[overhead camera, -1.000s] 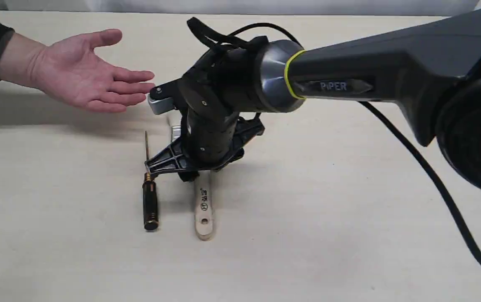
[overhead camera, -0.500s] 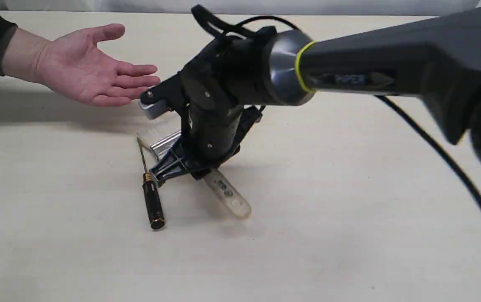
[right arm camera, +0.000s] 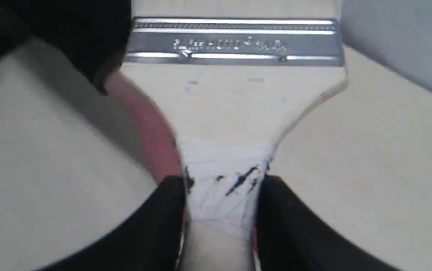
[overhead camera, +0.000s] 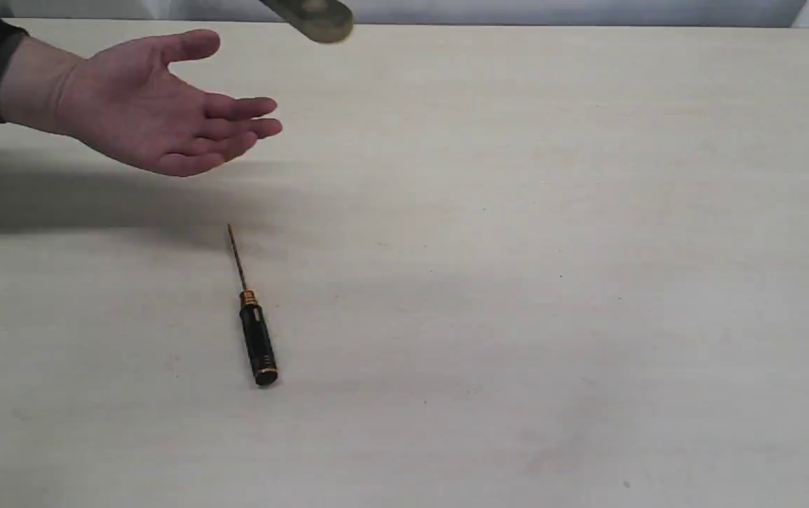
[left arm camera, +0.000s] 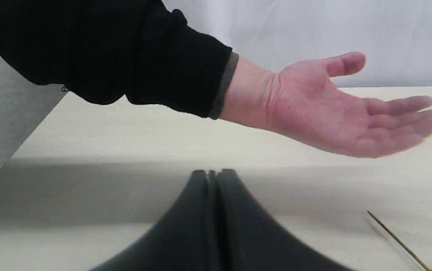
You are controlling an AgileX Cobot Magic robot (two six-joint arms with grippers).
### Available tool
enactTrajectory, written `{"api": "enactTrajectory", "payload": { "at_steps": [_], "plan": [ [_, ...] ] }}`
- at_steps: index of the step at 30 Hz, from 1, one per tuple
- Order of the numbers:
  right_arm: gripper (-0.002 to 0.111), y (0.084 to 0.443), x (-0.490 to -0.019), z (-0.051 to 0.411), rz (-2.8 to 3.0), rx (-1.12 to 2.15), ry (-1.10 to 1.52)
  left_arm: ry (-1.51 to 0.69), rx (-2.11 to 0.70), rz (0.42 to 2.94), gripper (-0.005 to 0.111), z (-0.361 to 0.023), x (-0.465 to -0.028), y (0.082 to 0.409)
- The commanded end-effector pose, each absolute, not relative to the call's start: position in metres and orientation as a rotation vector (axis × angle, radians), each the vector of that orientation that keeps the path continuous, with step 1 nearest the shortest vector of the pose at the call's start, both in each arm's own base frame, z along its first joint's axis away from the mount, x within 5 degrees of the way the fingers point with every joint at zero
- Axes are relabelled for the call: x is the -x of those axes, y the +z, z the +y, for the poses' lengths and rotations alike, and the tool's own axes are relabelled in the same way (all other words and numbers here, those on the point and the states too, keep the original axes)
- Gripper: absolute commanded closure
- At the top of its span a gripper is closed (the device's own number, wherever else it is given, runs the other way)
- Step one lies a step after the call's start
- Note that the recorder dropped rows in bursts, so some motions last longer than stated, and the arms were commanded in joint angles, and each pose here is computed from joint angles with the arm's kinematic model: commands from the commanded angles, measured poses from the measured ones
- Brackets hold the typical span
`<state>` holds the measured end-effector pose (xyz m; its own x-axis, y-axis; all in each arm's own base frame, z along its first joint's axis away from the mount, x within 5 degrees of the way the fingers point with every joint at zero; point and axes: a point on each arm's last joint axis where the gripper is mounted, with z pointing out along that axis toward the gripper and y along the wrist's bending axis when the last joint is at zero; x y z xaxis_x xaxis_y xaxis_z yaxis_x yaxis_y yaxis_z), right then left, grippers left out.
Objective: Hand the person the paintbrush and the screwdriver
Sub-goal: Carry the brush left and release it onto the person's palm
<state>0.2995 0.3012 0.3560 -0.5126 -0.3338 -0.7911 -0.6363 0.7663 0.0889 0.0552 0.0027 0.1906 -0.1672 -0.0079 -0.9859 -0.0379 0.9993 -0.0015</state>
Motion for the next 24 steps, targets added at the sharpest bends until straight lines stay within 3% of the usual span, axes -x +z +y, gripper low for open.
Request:
{"api": "enactTrajectory", "payload": {
  "at_steps": [1,7,9,13,16,24],
  "plan": [
    [0.104,0.346,-0.304,0.323,2.061,0.742,0.563,0.018,0.029,1.732,0.107,0.002,-0.055,0.191],
    [0.101,0.253,-0.315,0.363,2.205,0.884,0.49,0.018,0.029,1.732,0.107,0.002,-0.055,0.191],
    [0.093,0.224,-0.315,0.372,2.243,0.942,0.458,0.015,0.031,1.734,0.107,0.002,-0.055,0.19],
    [0.064,0.185,-0.315,0.38,2.296,1.024,0.41,0.015,0.031,1.733,0.107,0.002,-0.055,0.191],
    [0.051,0.199,-0.313,0.377,2.303,1.033,0.402,0.015,0.031,1.733,0.107,0.002,-0.055,0.191],
    [0.05,0.325,-0.295,0.357,2.327,0.951,0.454,0.015,0.031,1.733,0.107,0.002,-0.055,0.191]
  ]
}}
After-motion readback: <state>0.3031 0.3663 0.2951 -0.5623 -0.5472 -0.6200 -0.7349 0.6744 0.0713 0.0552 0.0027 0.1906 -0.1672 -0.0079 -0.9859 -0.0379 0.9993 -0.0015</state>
